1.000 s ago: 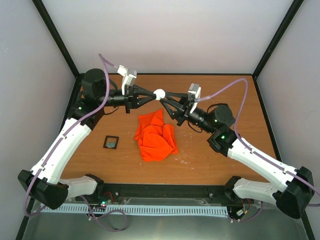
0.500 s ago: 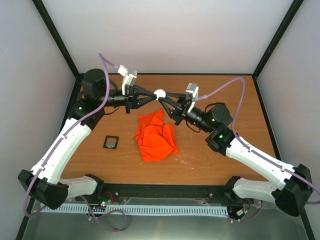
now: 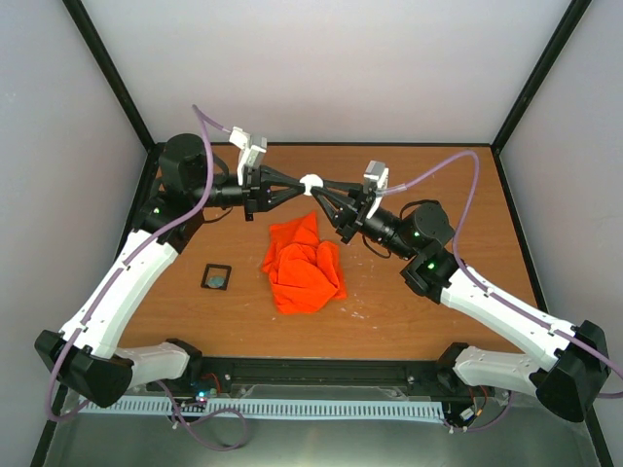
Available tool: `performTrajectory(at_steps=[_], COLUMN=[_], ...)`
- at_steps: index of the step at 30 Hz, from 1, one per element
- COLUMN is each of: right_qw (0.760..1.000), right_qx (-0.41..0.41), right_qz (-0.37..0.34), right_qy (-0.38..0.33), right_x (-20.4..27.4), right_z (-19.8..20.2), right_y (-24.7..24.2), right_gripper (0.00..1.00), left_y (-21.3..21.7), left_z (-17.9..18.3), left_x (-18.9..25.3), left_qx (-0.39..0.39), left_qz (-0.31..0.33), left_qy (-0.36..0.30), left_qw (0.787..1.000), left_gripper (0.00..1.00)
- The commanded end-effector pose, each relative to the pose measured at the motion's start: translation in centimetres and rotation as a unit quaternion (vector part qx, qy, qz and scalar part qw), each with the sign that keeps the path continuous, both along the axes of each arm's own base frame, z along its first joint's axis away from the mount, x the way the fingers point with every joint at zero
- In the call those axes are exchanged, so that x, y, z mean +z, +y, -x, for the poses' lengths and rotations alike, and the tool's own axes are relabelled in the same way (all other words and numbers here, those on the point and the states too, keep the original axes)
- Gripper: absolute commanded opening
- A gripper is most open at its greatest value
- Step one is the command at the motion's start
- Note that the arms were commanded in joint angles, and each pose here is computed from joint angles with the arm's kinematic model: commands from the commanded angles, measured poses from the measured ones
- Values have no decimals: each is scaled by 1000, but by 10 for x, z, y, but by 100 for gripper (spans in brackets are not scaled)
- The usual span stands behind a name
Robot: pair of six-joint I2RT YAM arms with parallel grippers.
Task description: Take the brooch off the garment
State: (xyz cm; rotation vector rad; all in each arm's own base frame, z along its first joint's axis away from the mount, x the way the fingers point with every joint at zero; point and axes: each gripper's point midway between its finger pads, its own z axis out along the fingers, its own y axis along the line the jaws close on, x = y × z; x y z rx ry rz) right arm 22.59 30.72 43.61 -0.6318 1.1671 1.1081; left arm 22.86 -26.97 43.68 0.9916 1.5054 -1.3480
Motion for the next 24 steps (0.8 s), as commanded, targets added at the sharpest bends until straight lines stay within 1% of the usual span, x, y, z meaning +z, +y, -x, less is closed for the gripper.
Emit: performTrajectory(at_steps=[1,6,16,20,21,22,24], right_qw=[1000,1000,1000,999,998,997,996], right_qx=[4,-4,-11,-32,-39,-47,-60], right_qz=[-14,-12,6,8,8,9,11], right_qy=[-7,2,26,43,50,57,69], right_x=[11,9,0,-5,-6,-8,-11], right_z=[7,4,-7,-15,-18,-22,-27], right_y=[-2,-3,4,2,1,0,-1], right_gripper=[15,12,9,8,9,12,13], left_y=[-1,-1,0,0,1,1,1], left_z=[2,2,3,4,4,4,4], left_x=[2,0,-2,-2,-2,-3,-4], left_qx=[-6,-6,-8,-8,-7,-7,-7], left_qz=[-3,-7,-12,-14,-15,-16,-18], left_qy=[-30,-39,-60,-69,-72,-74,-77], left_qw=[1000,999,998,997,997,997,997], left_gripper=[1,0,1,1,1,1,1])
